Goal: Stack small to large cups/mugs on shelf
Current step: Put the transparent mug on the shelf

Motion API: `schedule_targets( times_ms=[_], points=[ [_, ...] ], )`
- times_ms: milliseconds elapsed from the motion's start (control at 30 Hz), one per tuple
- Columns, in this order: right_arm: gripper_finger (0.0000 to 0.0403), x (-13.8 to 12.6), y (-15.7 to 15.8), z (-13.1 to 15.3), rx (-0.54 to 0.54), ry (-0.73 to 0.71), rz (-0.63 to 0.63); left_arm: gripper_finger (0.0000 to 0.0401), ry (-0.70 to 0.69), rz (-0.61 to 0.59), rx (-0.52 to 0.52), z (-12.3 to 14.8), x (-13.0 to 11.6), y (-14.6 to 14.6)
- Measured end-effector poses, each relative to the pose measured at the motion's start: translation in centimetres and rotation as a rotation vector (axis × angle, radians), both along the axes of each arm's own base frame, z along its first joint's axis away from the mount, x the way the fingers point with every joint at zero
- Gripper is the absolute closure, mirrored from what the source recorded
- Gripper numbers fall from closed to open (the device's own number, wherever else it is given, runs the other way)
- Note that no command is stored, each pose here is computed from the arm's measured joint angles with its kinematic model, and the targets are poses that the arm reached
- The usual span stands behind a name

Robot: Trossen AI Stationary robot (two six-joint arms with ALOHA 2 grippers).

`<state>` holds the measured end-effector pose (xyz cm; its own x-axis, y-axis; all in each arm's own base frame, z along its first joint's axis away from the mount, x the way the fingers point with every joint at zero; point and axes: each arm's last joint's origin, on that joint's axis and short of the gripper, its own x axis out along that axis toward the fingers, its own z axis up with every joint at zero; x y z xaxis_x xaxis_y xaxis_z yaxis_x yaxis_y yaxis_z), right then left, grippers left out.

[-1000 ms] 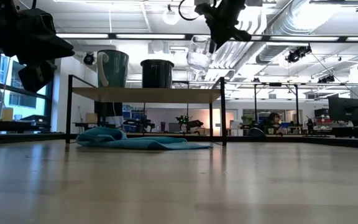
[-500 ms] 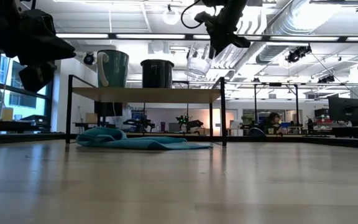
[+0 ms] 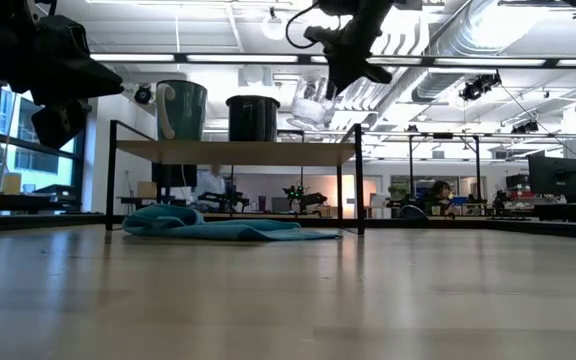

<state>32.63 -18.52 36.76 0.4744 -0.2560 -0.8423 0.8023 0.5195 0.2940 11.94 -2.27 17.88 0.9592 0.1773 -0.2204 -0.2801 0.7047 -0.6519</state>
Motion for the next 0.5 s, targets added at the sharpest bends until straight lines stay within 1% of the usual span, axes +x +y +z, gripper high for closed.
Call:
schedule_targets(
  times_ms=[133, 300, 333, 400, 500],
  points=[
    [0.0403, 1.1, -0.6, 0.0, 0.011, 0.033, 0.026, 0.0375, -0.007, 0.0, -0.004, 0.1, 0.0, 0.0],
    [0.0403, 2.8, -1.7, 1.6, -0.039, 0.077, 0.066, 0.0375, -0.01, 0.002, -0.01, 0.1, 0.0, 0.0],
    [0.0403, 2.7, -1.8, 1.6, -0.053, 0.067, 0.065, 0.0375, -0.011, 0.003, -0.017, 0.1, 0.0, 0.0],
    [0.0403, 2.0, -2.2, 0.8, 0.007, 0.066, 0.055, 0.0375, -0.014, 0.005, -0.025, 0.1, 0.0, 0.0],
    [0.0403, 0.7, -2.2, 0.1, 0.056, 0.164, 0.023, 0.0375, -0.025, 0.0, -0.031, 0.2, 0.0, 0.0]
  ],
)
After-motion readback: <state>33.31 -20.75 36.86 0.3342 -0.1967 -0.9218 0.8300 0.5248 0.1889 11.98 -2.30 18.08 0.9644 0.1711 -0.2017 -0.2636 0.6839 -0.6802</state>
